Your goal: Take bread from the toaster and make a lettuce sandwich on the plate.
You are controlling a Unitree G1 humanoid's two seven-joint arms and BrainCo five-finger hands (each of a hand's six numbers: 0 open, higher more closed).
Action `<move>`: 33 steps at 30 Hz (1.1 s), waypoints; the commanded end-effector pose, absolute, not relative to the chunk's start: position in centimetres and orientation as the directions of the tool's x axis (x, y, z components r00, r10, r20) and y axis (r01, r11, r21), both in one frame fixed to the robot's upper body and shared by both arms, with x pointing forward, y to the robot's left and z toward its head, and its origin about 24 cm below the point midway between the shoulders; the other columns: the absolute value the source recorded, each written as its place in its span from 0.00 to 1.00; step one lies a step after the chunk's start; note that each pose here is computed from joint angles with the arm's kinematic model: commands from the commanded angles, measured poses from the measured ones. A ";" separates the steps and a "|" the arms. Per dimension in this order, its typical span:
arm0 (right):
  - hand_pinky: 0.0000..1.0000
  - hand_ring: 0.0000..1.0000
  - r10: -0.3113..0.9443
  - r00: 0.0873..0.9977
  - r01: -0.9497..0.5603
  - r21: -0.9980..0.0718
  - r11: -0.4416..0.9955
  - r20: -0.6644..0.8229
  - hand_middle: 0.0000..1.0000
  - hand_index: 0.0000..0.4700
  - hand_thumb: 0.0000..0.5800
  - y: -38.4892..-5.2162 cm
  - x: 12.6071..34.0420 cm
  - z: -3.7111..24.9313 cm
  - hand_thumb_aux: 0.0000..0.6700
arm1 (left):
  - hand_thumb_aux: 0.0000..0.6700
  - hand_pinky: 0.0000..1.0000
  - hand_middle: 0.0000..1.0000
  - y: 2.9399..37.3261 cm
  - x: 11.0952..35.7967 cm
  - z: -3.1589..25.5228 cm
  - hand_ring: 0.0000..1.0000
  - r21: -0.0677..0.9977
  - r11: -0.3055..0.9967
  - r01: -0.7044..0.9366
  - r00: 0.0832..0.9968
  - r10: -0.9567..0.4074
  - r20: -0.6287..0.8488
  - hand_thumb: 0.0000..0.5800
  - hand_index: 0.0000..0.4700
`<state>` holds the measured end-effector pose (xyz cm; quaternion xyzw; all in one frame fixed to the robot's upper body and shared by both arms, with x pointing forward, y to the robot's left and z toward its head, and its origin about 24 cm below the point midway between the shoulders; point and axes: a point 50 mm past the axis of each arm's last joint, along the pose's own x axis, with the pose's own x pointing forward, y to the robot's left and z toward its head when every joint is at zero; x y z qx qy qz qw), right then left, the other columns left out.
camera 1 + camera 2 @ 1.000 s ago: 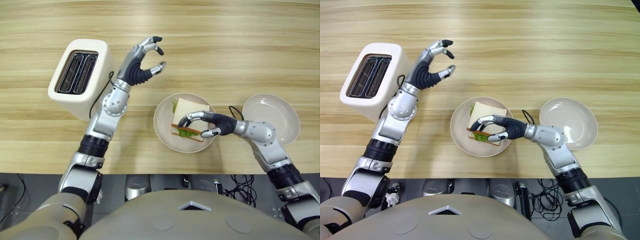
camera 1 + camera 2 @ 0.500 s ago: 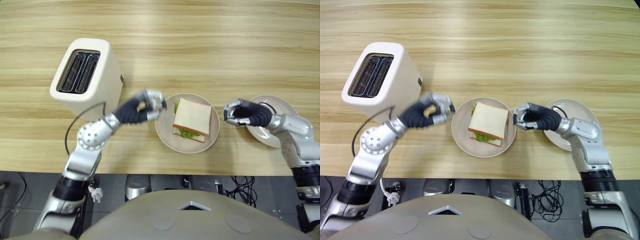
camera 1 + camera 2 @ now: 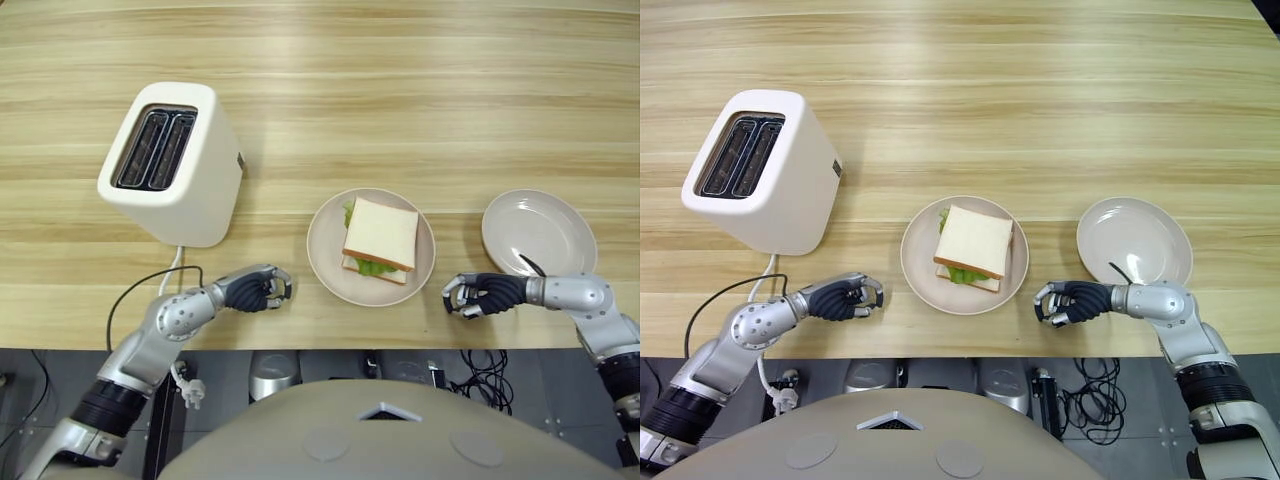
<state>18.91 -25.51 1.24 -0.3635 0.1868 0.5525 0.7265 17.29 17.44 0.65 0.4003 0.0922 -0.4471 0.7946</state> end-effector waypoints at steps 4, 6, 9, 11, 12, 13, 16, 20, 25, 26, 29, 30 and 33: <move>1.00 1.00 0.708 0.275 -0.921 -0.388 0.001 -0.651 1.00 0.98 1.00 -21.4 18.4 0.4 1.00 | 1.00 1.00 1.00 14.9 17.0 -0.9 1.00 0.546 0.235 0.804 0.540 -0.675 -0.503 1.00 0.98; 1.00 1.00 0.733 0.284 -0.904 -0.427 -0.011 -0.618 1.00 0.98 1.00 -20.2 18.9 0.6 1.00 | 1.00 1.00 1.00 14.0 17.0 -1.1 1.00 0.548 0.220 0.807 0.524 -0.694 -0.494 1.00 0.98; 1.00 1.00 0.751 0.352 -0.863 -0.505 0.029 -0.558 1.00 0.98 1.00 -18.9 20.3 0.6 1.00 | 1.00 1.00 1.00 12.9 17.4 -1.3 1.00 0.550 0.201 0.811 0.506 -0.713 -0.485 1.00 0.98; 1.00 1.00 0.750 0.397 -0.839 -0.541 0.062 -0.529 1.00 0.98 1.00 -18.5 21.4 0.5 1.00 | 1.00 1.00 1.00 13.0 18.5 -1.4 1.00 0.565 0.199 0.801 0.518 -0.703 -0.488 1.00 0.98; 1.00 1.00 0.747 0.416 -0.825 -0.561 0.070 -0.519 1.00 0.98 1.00 -18.3 22.1 0.4 1.00 | 1.00 1.00 1.00 13.2 19.3 -1.4 1.00 0.575 0.202 0.792 0.532 -0.691 -0.490 1.00 0.98; 1.00 1.00 0.744 0.436 -0.811 -0.580 0.080 -0.506 1.00 0.98 1.00 -18.0 22.8 0.4 1.00 | 1.00 1.00 1.00 13.5 20.0 -1.6 1.00 0.586 0.208 0.783 0.549 -0.675 -0.493 1.00 0.98; 1.00 1.00 0.752 0.477 -0.774 -0.622 0.114 -0.455 1.00 0.98 1.00 -16.8 25.1 0.5 1.00 | 1.00 1.00 1.00 14.1 22.2 -1.7 1.00 0.614 0.228 0.756 0.593 -0.635 -0.495 1.00 0.98; 1.00 1.00 0.735 0.500 -0.755 -0.646 0.111 -0.458 1.00 0.98 1.00 -15.4 27.8 0.0 1.00 | 1.00 1.00 1.00 14.3 25.3 -2.2 1.00 0.637 0.241 0.732 0.633 -0.587 -0.505 1.00 0.98; 1.00 1.00 0.666 0.537 -0.750 -0.655 0.095 -0.518 1.00 0.98 1.00 -14.0 30.9 -0.4 1.00 | 1.00 1.00 1.00 13.5 28.8 -2.9 1.00 0.651 0.266 0.711 0.674 -0.523 -0.522 1.00 0.98; 1.00 1.00 0.645 0.543 -0.752 -0.653 0.088 -0.538 1.00 0.98 1.00 -13.8 31.3 -0.6 1.00 | 1.00 1.00 1.00 13.3 29.3 -3.1 1.00 0.651 0.268 0.710 0.677 -0.513 -0.527 1.00 0.98; 1.00 1.00 0.597 0.563 -0.750 -0.656 0.081 -0.571 1.00 0.98 1.00 -13.4 31.8 -1.2 1.00 | 1.00 1.00 1.00 12.6 30.2 -3.4 1.00 0.648 0.286 0.706 0.688 -0.494 -0.531 1.00 0.98; 1.00 1.00 0.582 0.573 -0.743 -0.666 0.071 -0.577 1.00 0.98 1.00 -13.4 31.8 -1.4 1.00 | 1.00 1.00 1.00 12.5 30.4 -3.4 1.00 0.652 0.291 0.700 0.695 -0.487 -0.529 1.00 0.98; 1.00 1.00 0.592 0.601 -0.719 -0.686 0.108 -0.537 1.00 0.98 1.00 -13.2 32.0 -1.2 1.00 | 1.00 1.00 1.00 12.6 30.7 -3.3 1.00 0.670 0.313 0.673 0.721 -0.481 -0.500 1.00 0.98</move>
